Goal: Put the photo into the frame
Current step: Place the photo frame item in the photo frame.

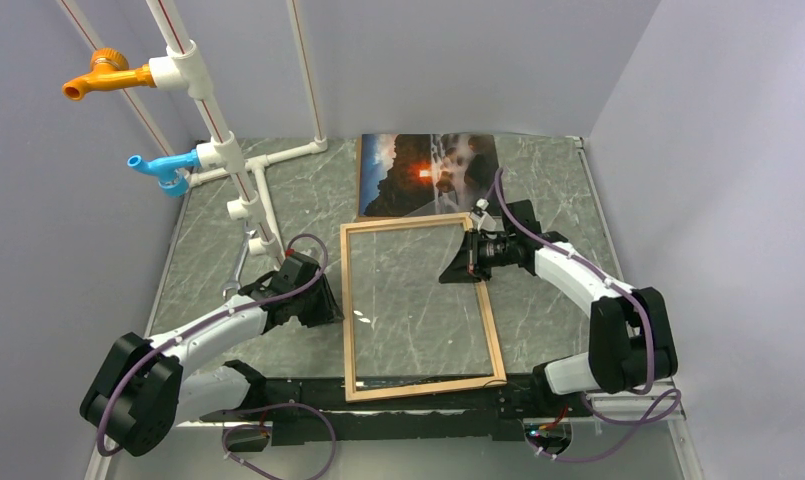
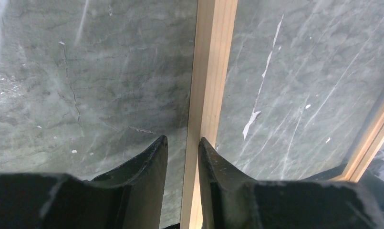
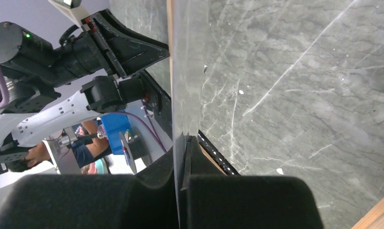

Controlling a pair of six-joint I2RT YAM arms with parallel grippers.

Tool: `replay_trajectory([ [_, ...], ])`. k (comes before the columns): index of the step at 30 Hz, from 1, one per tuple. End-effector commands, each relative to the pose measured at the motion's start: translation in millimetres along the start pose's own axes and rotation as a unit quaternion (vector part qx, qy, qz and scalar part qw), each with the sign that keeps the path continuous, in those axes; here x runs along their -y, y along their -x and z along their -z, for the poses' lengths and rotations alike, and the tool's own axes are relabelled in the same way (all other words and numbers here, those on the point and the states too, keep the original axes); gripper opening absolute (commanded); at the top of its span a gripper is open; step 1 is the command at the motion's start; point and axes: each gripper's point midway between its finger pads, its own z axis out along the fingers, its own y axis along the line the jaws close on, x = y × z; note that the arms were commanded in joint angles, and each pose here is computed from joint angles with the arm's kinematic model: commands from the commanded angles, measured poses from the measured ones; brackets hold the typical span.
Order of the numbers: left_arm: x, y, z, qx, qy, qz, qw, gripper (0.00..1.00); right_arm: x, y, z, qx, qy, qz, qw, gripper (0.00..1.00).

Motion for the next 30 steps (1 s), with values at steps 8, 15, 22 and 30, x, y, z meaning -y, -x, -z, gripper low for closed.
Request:
replay_trajectory([
  [8, -13.1, -2.7, -4.1, -0.006, 0.028, -0.013, 1.000, 0.34, 10.0, -5.0, -10.8, -0.009, 0.004, 0.018, 1.000, 0.00],
  [15, -13.1, -3.8, -4.6, -0.008, 0.028, -0.014, 0.999, 0.34, 13.3, -4.6, -9.7, -0.006, -0.008, 0.020, 1.000, 0.19],
  [22, -13.4, -5.2, -5.5, -0.011, 0.028, -0.014, 0.999, 0.33, 14.9, -2.4, -8.4, -0.006, -0.020, 0.021, 1.000, 0.56],
  [30, -10.5, -3.8, -3.9, -0.010, 0.022, -0.016, 1.000, 0.33, 24.5, -2.9, -10.2, -0.007, -0.040, 0.016, 0.999, 0.77],
])
